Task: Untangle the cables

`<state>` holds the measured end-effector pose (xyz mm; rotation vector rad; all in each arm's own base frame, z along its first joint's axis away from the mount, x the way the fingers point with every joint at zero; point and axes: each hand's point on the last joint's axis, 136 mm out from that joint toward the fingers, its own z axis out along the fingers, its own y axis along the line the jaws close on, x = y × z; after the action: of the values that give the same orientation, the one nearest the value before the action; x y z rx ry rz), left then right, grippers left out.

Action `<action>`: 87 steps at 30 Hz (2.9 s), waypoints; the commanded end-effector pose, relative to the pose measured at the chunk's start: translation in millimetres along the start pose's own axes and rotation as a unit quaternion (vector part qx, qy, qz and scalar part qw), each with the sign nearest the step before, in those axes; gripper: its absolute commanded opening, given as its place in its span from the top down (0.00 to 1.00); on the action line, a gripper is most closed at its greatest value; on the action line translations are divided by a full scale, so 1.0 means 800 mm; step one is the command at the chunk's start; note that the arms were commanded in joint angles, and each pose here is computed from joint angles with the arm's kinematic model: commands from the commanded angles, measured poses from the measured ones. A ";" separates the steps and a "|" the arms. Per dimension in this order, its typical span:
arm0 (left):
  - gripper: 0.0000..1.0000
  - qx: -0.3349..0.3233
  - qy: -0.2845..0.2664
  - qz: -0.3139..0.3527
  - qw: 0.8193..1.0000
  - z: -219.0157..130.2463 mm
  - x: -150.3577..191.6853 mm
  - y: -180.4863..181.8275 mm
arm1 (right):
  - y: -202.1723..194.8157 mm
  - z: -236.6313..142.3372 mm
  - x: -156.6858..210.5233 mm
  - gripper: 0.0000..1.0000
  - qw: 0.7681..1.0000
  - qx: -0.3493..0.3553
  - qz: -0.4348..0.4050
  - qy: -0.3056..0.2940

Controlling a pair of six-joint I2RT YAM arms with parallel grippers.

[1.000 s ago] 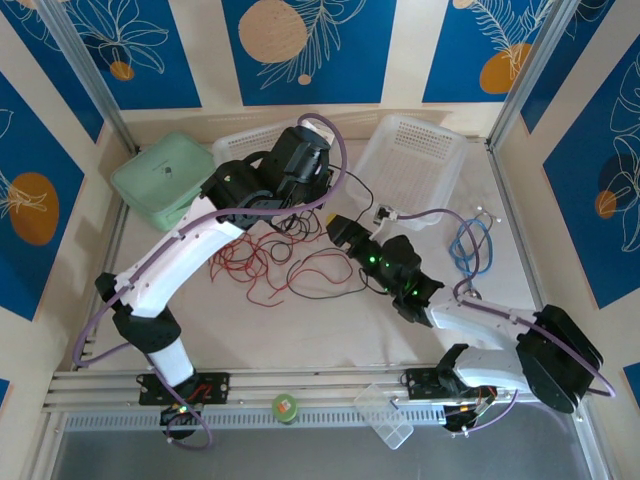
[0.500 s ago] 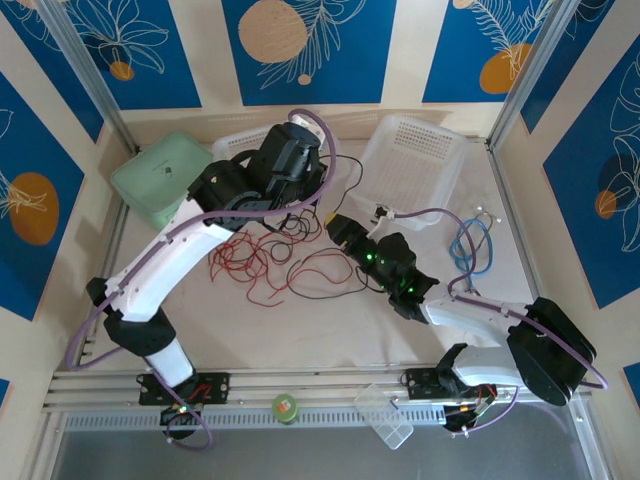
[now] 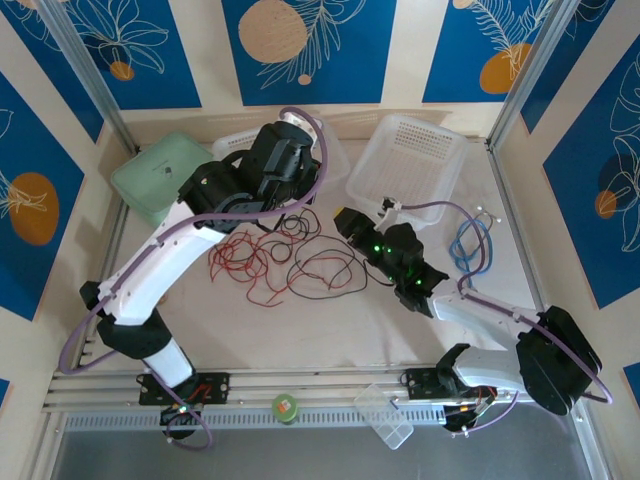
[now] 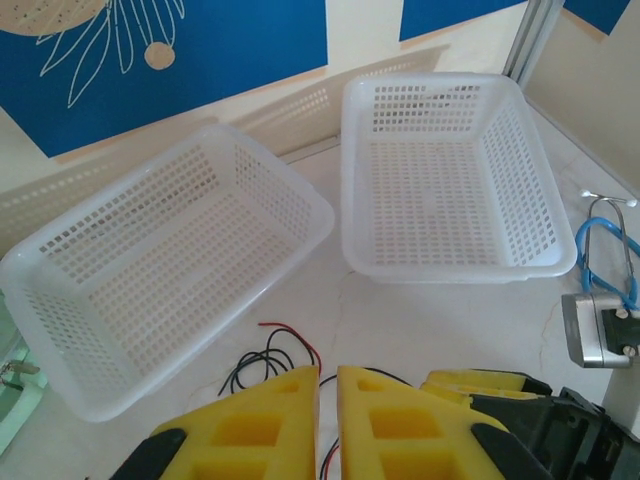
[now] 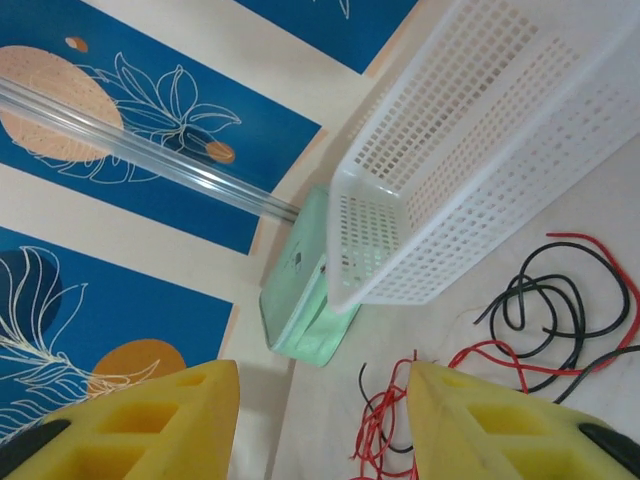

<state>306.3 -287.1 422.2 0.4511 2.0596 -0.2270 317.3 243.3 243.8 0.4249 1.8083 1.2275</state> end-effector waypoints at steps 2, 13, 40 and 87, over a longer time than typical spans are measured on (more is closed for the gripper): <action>0.83 -0.017 0.002 -0.001 1.000 -0.012 0.006 0.013 | -0.018 -0.007 0.007 0.52 0.996 0.061 0.005 0.071; 0.58 -0.050 0.225 -0.023 0.973 0.107 0.205 0.007 | -0.113 -0.126 -0.043 0.49 0.971 0.228 -0.012 0.065; 0.58 -0.026 0.383 -0.215 0.898 0.243 0.419 0.018 | -0.143 -0.125 -0.019 0.51 0.962 0.228 0.010 0.153; 1.00 0.071 0.214 -0.171 0.959 0.129 0.175 -0.007 | -0.142 -0.010 0.096 0.40 0.947 0.226 0.026 0.228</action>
<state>329.9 -297.1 215.2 0.2166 2.6077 -0.4694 282.1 229.5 96.1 0.4600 2.6220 0.9031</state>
